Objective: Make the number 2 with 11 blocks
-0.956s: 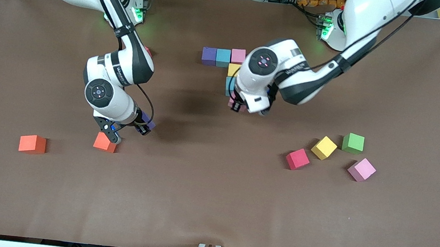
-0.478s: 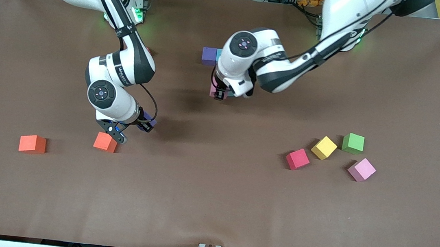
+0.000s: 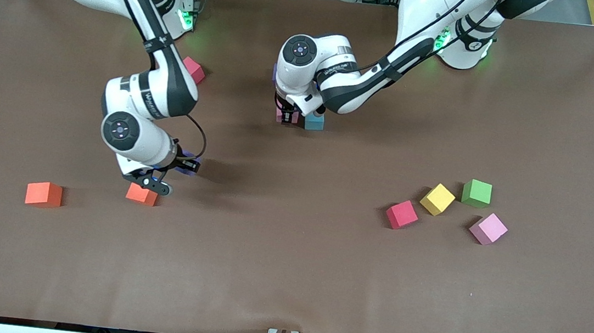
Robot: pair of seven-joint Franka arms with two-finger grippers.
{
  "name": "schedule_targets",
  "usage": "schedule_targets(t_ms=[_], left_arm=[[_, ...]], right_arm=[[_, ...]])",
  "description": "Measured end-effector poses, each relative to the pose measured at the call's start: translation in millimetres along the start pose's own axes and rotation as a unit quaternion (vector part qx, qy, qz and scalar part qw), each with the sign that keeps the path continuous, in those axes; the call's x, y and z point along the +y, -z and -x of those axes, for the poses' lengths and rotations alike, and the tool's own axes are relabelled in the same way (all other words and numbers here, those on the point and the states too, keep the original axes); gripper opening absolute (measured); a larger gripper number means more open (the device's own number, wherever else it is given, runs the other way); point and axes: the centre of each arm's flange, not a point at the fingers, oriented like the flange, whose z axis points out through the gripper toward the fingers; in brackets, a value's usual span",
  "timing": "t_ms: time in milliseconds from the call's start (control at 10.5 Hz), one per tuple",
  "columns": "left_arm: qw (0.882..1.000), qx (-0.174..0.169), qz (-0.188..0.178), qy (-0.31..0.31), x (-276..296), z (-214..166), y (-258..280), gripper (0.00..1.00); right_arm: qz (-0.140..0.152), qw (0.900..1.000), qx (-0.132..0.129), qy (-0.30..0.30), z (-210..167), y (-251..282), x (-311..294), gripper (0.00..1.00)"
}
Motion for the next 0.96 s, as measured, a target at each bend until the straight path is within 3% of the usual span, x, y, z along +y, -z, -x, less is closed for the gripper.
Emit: schedule_targets(t_ms=[478,956], left_arm=[[1.000,0.023,0.000,-0.006,-2,-4,-27,0.58],[0.998,0.041,-0.001,-0.039,-29,6,-52,0.58]], right_arm=[[-0.010,0.996,0.013,0.087,4,42,24,0.56],[-0.011,0.994,0.010,0.109,5,46,40,0.56]])
